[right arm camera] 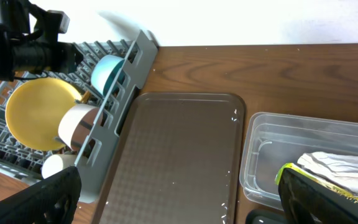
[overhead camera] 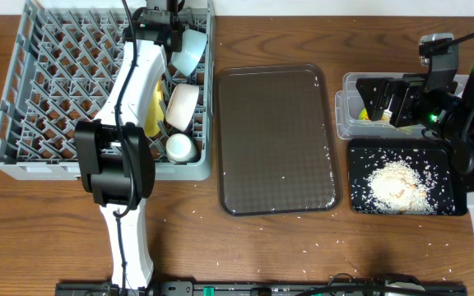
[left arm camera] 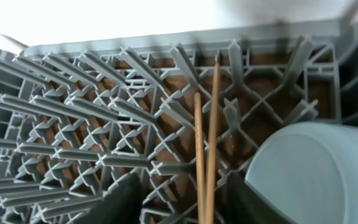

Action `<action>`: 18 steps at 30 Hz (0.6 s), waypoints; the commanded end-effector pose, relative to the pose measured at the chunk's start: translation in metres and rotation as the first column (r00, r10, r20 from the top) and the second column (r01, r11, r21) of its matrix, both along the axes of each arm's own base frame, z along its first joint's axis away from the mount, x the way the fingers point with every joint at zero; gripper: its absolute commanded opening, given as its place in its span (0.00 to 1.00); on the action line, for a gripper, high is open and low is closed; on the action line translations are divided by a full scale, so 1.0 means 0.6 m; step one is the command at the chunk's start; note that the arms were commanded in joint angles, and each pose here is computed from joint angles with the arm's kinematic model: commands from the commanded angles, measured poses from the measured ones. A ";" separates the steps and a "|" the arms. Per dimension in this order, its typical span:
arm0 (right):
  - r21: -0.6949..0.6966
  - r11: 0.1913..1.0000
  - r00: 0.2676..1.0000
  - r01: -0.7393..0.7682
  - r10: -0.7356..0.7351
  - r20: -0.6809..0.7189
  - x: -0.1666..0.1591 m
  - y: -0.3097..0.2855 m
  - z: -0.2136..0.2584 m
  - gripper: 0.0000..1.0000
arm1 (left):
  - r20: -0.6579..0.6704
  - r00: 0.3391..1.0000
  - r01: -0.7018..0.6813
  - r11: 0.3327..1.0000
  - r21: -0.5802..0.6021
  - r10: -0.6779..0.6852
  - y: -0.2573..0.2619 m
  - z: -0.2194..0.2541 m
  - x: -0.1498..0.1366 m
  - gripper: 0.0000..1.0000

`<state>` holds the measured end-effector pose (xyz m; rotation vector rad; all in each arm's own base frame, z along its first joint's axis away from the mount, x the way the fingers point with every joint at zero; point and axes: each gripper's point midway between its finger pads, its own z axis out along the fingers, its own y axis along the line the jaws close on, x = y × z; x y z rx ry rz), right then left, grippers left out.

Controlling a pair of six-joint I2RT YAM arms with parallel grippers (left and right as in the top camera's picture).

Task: Sort waste into correct bins and load items into the dishwasher
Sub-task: 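Carry second chopstick with left gripper into rack and release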

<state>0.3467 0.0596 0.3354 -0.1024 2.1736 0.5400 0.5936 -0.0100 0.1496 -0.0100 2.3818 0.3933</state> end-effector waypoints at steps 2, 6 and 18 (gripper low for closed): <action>-0.012 1.000 1.000 0.000 0.000 0.013 0.001 -0.003 0.005 0.99 | 0.014 1.000 -0.008 1.000 0.004 0.008 0.003 0.013 -0.002 0.48; -0.012 1.000 1.000 0.000 0.000 0.012 0.001 -0.003 0.005 0.99 | 0.070 0.998 -0.002 1.000 -0.005 0.003 -0.002 0.084 -0.019 0.49; -0.012 1.000 1.000 0.000 0.000 0.012 0.001 -0.003 0.005 0.99 | -0.045 0.997 -0.075 0.990 -0.122 0.070 -0.030 0.260 -0.279 0.82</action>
